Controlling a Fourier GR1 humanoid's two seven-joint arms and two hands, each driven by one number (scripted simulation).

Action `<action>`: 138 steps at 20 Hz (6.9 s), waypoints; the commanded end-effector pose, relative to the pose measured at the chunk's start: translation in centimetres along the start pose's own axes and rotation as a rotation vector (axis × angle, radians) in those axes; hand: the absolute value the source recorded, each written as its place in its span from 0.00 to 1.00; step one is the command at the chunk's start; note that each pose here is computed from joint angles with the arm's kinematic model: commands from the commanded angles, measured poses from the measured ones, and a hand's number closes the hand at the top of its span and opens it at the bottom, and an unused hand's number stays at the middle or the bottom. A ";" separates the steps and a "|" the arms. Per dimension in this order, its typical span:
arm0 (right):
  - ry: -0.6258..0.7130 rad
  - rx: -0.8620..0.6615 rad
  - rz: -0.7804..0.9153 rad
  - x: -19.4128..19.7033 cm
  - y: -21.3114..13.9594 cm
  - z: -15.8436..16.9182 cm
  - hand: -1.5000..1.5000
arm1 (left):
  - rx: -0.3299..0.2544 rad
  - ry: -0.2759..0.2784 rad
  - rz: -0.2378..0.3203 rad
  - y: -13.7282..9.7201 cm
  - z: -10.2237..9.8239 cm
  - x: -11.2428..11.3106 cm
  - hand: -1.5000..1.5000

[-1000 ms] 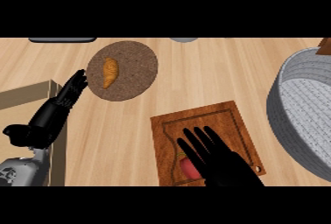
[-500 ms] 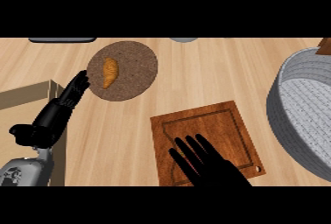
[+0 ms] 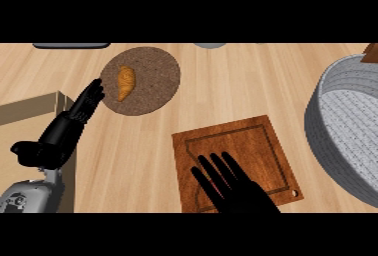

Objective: Pick the bell pepper from the cutting board and place it in the basket

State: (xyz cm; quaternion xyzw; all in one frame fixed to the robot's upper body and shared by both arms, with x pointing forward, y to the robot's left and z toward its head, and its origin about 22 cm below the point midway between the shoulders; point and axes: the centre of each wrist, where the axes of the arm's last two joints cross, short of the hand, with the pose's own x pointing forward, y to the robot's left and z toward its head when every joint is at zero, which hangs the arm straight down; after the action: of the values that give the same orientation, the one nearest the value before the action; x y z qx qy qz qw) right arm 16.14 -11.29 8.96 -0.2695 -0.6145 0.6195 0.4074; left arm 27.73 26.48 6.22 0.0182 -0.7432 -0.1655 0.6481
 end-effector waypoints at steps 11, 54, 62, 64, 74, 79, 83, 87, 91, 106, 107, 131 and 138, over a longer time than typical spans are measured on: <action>0.061 0.043 0.063 -1.2 2.6 -2.4 0.00 | -0.001 0.004 -0.013 0.0 -0.9 0.0 0.50; 0.188 0.036 -0.223 -6.7 4.9 14.5 1.00 | 0.036 0.014 -0.003 0.2 1.2 -0.2 0.50; 0.049 -0.330 -0.644 -3.5 0.0 16.4 1.00 | 0.024 0.038 0.004 -0.1 2.1 -1.7 0.50; 0.018 -0.365 -0.661 -3.1 -1.7 17.7 1.00 | 0.062 0.028 0.007 1.0 1.6 -1.4 0.50; 0.125 -0.484 -0.652 -3.3 -4.3 19.9 1.00 | 0.049 0.023 -0.021 1.5 0.8 -0.4 0.50; 0.191 -0.522 -0.563 -4.3 -5.5 20.2 1.00 | 0.020 -0.007 -0.015 1.2 0.7 0.1 0.50; 0.254 -0.588 -0.566 -4.8 -5.7 19.8 1.00 | 0.015 0.000 -0.003 1.0 0.5 -0.4 0.50; 0.298 -0.659 -0.562 -5.9 -6.4 19.0 1.00 | -0.002 -0.006 -0.026 0.3 -0.1 0.3 0.50; 0.354 -0.762 -0.595 -7.5 -6.6 17.7 1.00 | -0.011 -0.008 -0.014 -0.1 0.1 -0.5 0.50; 0.547 -0.845 -0.633 -24.5 -18.2 16.7 1.00 | -0.002 0.007 -0.003 0.3 -0.8 -0.8 0.50; 0.575 -0.807 -0.620 -25.1 -17.7 15.1 1.00 | -0.009 -0.006 0.005 0.9 -0.6 -0.6 0.50; 0.528 -1.002 -0.584 -37.7 -12.8 11.3 0.00 | -0.001 0.005 -0.018 -0.3 -0.4 -1.4 0.50; 0.445 -1.100 -0.735 -37.8 -15.8 11.4 0.00 | -0.010 -0.008 0.004 -0.3 -0.9 -0.3 0.50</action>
State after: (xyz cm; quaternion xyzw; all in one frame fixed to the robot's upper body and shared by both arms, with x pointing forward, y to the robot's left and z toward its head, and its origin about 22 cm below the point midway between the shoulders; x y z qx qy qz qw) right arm 28.11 -50.07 18.24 -0.3620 -0.7766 0.0085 0.5155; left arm 28.17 26.46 5.82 0.0189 -0.7456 -0.1656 0.6452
